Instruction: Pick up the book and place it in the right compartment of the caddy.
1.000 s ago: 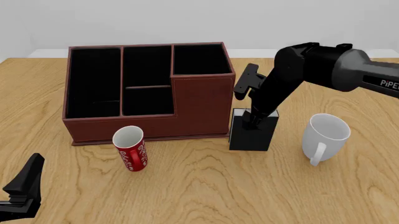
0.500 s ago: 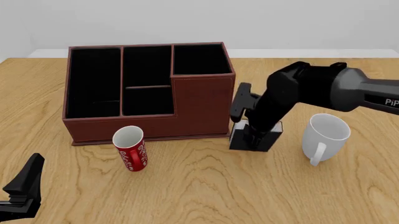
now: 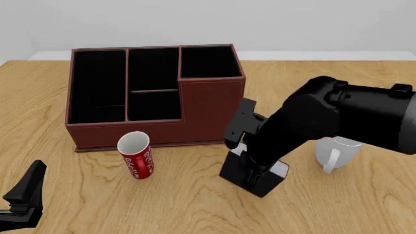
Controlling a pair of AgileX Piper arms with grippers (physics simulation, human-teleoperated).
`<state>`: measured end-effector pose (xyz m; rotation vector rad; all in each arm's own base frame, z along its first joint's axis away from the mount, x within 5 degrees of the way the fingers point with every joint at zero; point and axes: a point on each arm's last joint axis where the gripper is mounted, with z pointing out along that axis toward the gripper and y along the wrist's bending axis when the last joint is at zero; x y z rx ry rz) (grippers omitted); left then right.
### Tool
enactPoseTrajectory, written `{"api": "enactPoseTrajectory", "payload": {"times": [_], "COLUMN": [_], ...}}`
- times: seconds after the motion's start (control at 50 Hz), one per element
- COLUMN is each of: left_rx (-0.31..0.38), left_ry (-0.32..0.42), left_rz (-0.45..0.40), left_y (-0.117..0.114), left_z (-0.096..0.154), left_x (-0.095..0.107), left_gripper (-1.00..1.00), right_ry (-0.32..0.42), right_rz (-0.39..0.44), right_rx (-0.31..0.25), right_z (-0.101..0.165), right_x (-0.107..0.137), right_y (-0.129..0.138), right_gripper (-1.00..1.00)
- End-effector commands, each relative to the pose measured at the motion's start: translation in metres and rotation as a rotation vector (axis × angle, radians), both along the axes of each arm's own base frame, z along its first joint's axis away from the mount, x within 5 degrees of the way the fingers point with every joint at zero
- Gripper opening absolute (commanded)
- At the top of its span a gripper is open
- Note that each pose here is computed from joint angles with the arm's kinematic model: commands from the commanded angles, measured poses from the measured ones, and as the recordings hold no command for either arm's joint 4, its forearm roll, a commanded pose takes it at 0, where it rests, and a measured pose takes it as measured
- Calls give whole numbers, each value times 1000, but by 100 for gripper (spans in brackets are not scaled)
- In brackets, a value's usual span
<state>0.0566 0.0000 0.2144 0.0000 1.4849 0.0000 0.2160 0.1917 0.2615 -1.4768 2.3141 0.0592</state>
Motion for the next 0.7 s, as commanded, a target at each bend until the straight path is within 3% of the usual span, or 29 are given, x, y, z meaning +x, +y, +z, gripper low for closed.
{"api": "enactPoseTrajectory", "payload": {"times": [0.02, 0.1, 0.16, 0.24, 0.52, 0.7], "left_rx": [0, 0, 0, 0, 0, 0], "left_ry": [0, 0, 0, 0, 0, 0], "left_rz": [0, 0, 0, 0, 0, 0], "left_y": [0, 0, 0, 0, 0, 0], "left_z": [0, 0, 0, 0, 0, 0], "left_x": [0, 0, 0, 0, 0, 0], "left_gripper": [100, 100, 100, 100, 100, 100], "right_ry": [-13, -34, -61, -74, -141, -168], "right_rz": [-72, -60, -77, -66, -15, 1], "right_rx": [176, 157, 199, 202, 257, 256], "right_z": [57, 64, 85, 96, 175, 181], "right_x": [-40, -33, -35, -35, -39, -28], "right_y": [5, -3, -5, -7, -3, 3], "right_gripper": [-100, -100, -100, -100, -100, -100]}}
